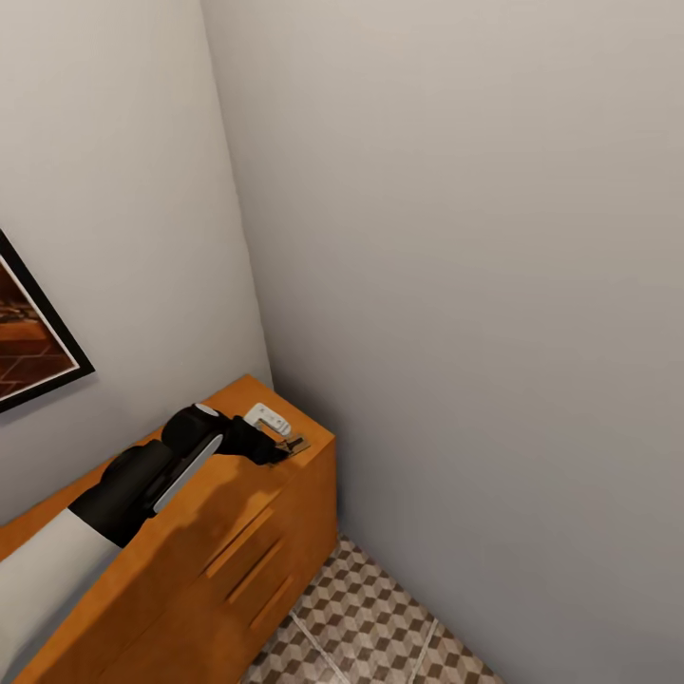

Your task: Take the four mousetraps from the cabinet in the bathroom and place them on the bathroom floor. Make sure all four end up on the same floor surface, and ensure that at least two of them are either under or directly next to the same bathroom sink.

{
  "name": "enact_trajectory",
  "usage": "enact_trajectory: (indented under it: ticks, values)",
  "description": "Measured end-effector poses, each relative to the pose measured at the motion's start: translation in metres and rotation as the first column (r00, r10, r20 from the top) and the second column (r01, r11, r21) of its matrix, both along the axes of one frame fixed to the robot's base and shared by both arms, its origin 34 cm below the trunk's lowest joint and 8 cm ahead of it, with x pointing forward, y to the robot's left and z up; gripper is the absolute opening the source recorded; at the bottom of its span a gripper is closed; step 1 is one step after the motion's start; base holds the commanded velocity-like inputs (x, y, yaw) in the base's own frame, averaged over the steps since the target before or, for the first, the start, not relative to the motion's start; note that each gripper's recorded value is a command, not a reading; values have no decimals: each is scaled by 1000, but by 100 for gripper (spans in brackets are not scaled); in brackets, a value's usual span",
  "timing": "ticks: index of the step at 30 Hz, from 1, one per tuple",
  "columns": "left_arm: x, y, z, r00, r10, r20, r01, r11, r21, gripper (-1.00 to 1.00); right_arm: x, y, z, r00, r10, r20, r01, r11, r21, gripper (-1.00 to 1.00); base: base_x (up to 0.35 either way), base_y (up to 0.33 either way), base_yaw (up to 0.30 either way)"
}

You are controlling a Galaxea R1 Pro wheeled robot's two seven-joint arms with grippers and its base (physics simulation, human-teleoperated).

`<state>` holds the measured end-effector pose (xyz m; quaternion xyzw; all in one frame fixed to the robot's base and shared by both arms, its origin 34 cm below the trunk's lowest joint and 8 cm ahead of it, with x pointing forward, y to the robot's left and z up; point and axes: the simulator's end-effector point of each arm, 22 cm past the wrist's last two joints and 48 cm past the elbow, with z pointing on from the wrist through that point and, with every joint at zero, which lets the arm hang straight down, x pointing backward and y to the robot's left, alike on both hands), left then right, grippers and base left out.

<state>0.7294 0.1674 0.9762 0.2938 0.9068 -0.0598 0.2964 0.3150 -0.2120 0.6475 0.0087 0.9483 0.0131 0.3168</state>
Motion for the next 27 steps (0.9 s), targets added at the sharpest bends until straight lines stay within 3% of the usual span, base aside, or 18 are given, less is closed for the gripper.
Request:
enact_trajectory:
  ticks: [11, 27]
  values:
    - [3, 2, 1, 1000, 2, 15, -2, 1000, 17, 100, 0, 0, 0, 1000, 1, -1, -1, 1000, 0, -100, 0, 0, 0]
    - [3, -11, 3, 1000, -10, 18, 10, 1000, 3, 100, 0, 0, 0, 1000, 1, 0, -1, 1000, 1, -100, 0, 0, 0]
